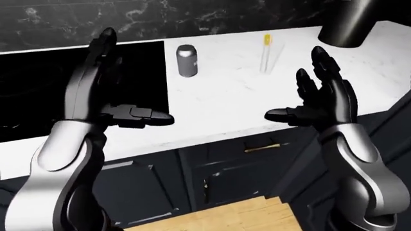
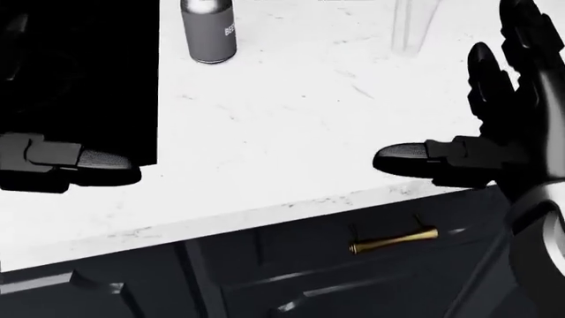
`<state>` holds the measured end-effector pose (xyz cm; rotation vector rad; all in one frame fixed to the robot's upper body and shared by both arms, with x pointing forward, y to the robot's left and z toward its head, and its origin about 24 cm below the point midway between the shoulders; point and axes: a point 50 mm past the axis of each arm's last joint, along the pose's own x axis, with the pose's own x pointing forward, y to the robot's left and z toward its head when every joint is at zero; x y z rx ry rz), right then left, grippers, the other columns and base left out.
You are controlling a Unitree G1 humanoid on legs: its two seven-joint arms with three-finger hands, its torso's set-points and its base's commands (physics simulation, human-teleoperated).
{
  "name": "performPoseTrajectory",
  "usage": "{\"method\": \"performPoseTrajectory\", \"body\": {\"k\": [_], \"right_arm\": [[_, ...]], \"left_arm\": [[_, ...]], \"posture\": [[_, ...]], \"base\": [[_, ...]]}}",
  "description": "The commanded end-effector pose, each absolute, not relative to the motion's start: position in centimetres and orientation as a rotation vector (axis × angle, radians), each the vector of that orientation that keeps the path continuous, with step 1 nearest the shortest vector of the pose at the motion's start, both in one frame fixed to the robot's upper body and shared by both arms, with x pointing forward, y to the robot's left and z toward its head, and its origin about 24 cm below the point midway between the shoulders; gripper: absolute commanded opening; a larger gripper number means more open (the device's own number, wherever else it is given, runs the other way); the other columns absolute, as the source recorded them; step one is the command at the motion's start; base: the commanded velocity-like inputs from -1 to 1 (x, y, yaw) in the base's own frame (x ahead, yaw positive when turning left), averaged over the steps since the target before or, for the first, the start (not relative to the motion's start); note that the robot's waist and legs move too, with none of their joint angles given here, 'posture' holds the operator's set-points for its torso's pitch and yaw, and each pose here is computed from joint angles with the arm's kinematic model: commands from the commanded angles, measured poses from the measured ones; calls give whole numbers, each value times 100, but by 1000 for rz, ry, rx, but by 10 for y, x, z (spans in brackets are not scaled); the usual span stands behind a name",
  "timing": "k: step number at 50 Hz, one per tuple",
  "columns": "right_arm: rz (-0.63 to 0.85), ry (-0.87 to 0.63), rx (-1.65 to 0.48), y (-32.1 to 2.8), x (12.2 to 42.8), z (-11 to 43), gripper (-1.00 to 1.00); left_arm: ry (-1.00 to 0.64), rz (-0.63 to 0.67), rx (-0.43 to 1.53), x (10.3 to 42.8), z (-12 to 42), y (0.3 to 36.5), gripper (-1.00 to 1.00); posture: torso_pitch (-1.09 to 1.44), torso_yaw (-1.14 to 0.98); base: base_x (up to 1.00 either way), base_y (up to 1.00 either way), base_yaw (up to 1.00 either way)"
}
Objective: Move the drinks to the dining counter.
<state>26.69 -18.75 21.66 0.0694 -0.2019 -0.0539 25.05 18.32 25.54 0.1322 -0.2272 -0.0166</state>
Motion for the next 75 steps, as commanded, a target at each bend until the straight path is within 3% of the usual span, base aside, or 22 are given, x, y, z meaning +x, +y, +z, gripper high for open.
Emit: {"method": "performPoseTrajectory", "body": {"k": [1, 41, 62, 75], "right_arm": [[-38, -277, 70, -185, 263, 230, 100], [-42, -276, 52, -183, 262, 226, 100], [-90, -312, 77, -205, 253, 236, 100], [-121, -303, 62, -206, 269, 236, 100]], "left_arm": [[-296, -11, 140, 247, 266, 182, 100], [-301, 3, 128, 246, 263, 188, 100], [-300, -7, 131, 245, 258, 186, 100], [-297, -19, 141, 247, 260, 180, 100]], "posture": [[0, 0], [0, 0], [0, 0], [0, 0]], "base": [[0, 0, 0], [15, -13, 0], [14, 0, 0], [0, 0, 0]]}}
